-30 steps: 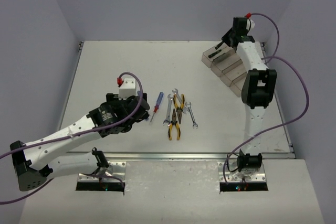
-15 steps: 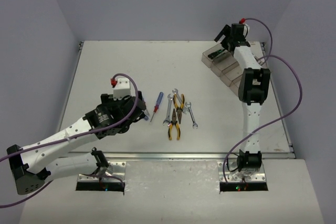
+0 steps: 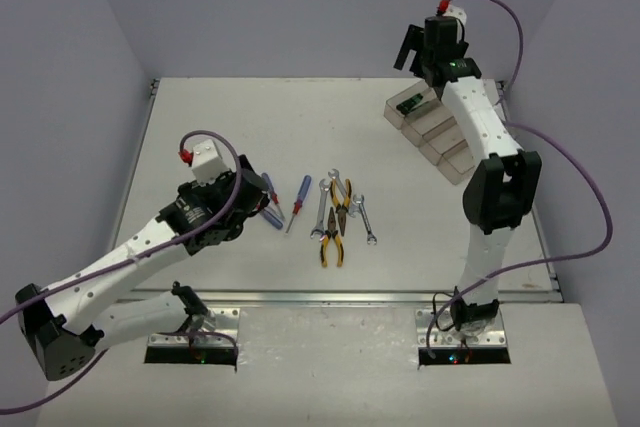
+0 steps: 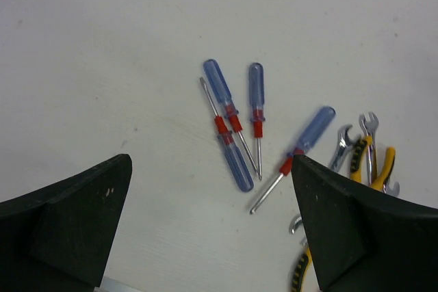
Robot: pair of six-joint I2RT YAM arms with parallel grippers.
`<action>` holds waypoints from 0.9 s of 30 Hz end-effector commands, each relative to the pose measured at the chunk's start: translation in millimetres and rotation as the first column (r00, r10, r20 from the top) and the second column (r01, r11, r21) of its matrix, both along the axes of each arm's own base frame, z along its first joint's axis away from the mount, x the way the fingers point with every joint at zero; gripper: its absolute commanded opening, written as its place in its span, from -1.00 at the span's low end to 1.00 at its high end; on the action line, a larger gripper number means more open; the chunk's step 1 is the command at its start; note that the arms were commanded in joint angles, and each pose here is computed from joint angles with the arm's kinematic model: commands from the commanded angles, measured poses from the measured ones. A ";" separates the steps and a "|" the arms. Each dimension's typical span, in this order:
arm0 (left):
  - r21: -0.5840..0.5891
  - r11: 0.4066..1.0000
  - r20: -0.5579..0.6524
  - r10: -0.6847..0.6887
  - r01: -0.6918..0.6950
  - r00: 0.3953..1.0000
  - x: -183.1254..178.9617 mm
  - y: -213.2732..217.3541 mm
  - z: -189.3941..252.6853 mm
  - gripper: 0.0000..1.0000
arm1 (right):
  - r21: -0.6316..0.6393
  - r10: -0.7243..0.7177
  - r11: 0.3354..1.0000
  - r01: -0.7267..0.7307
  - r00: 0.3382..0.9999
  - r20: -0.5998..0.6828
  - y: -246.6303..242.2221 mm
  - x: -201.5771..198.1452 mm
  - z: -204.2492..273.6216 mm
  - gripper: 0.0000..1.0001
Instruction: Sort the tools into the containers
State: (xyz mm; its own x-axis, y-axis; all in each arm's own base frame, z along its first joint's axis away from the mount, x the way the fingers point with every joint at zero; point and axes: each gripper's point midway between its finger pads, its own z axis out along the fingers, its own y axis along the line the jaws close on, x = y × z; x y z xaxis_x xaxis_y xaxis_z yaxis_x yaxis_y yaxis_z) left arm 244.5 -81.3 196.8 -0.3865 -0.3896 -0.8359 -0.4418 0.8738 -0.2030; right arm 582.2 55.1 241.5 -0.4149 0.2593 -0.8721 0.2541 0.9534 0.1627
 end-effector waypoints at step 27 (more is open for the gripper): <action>-0.071 0.968 -0.401 0.194 -0.241 0.895 150.1 15.2 -146.1 -0.11 | 0.352 0.505 0.829 -0.435 0.853 -0.135 83.5 -287.9 -84.4 0.90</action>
